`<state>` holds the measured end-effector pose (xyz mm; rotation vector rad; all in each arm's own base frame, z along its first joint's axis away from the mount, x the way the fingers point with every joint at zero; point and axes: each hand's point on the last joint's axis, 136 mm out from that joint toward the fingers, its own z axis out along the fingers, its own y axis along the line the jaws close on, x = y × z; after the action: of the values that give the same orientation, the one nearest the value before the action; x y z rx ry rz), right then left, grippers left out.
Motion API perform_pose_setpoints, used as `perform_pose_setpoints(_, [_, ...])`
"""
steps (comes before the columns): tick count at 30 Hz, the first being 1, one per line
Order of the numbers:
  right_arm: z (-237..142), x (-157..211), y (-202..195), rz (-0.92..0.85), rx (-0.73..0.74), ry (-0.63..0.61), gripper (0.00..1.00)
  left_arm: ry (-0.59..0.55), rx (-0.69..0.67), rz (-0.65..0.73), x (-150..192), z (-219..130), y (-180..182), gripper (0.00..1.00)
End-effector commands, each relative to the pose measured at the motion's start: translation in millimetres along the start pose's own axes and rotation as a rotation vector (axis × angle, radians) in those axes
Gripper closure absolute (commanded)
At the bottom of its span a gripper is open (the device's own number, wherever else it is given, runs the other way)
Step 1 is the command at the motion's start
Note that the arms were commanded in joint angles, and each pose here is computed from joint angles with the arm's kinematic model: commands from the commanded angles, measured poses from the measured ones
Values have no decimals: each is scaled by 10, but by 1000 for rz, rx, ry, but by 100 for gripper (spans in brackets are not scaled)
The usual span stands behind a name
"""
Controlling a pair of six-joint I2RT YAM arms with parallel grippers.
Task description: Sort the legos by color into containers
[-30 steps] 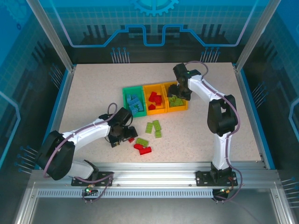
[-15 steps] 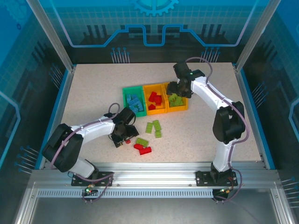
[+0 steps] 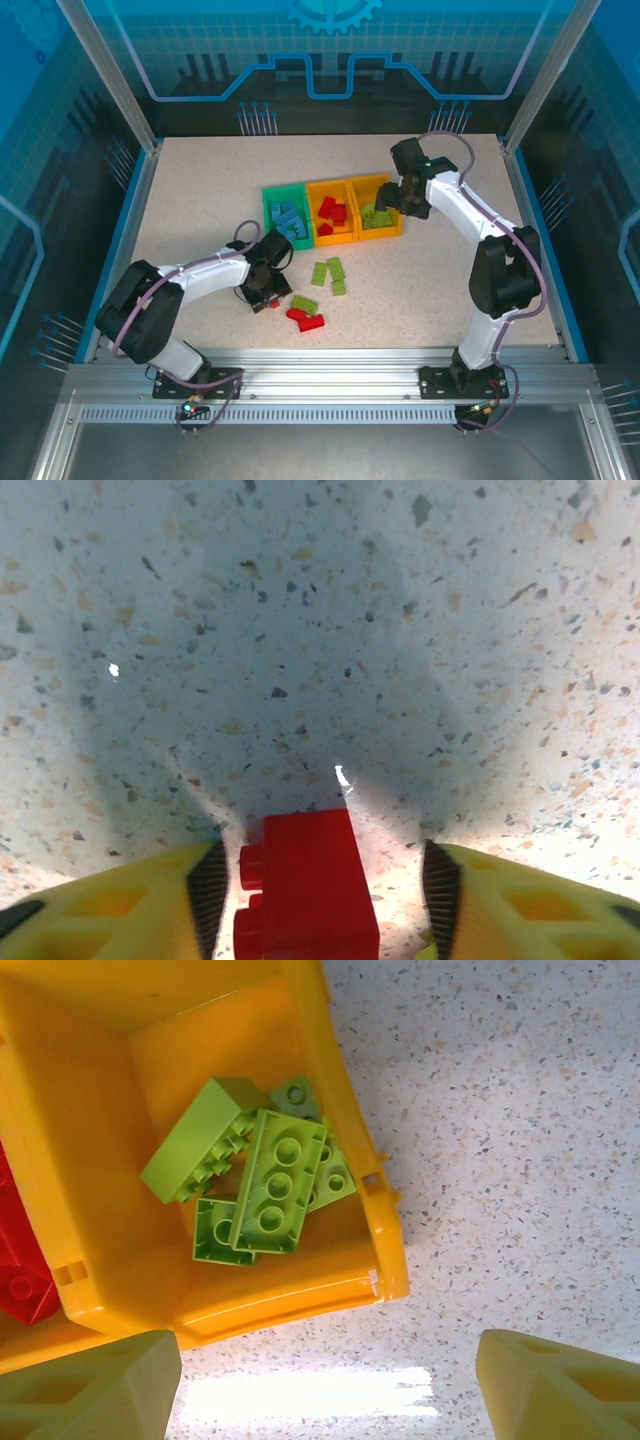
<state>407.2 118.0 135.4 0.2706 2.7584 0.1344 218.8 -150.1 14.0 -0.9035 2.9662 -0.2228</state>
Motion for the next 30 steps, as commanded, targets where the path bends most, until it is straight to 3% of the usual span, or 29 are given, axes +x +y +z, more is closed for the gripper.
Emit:
perform_pose_setpoints(1, [-108, -35, -71, -2, 4, -31, 21, -18, 12, 25, -42, -6, -107, 53])
perform_pose_setpoints(7, [-45, -90, -246, -3, 57, -33, 20, -39, 7, 48, -88, -40, -129, 67])
perform_pose_setpoints(12, [72, -94, -373, -16, 100, -21, 21, -78, 18, 68, -154, -171, -166, 69])
perform_pose_setpoints(16, [264, -57, -408, -39, 127, 19, 24, -168, 59, 115, -310, -482, -316, 69])
perform_pose_setpoints(23, [532, -71, -336, -64, 106, 53, 41, -309, 179, 276, -657, -1103, -970, 69])
perform_pose_setpoints(30, [695, 5, -261, -103, 71, 70, 57, -360, 253, 456, -936, -1330, -1712, 71])
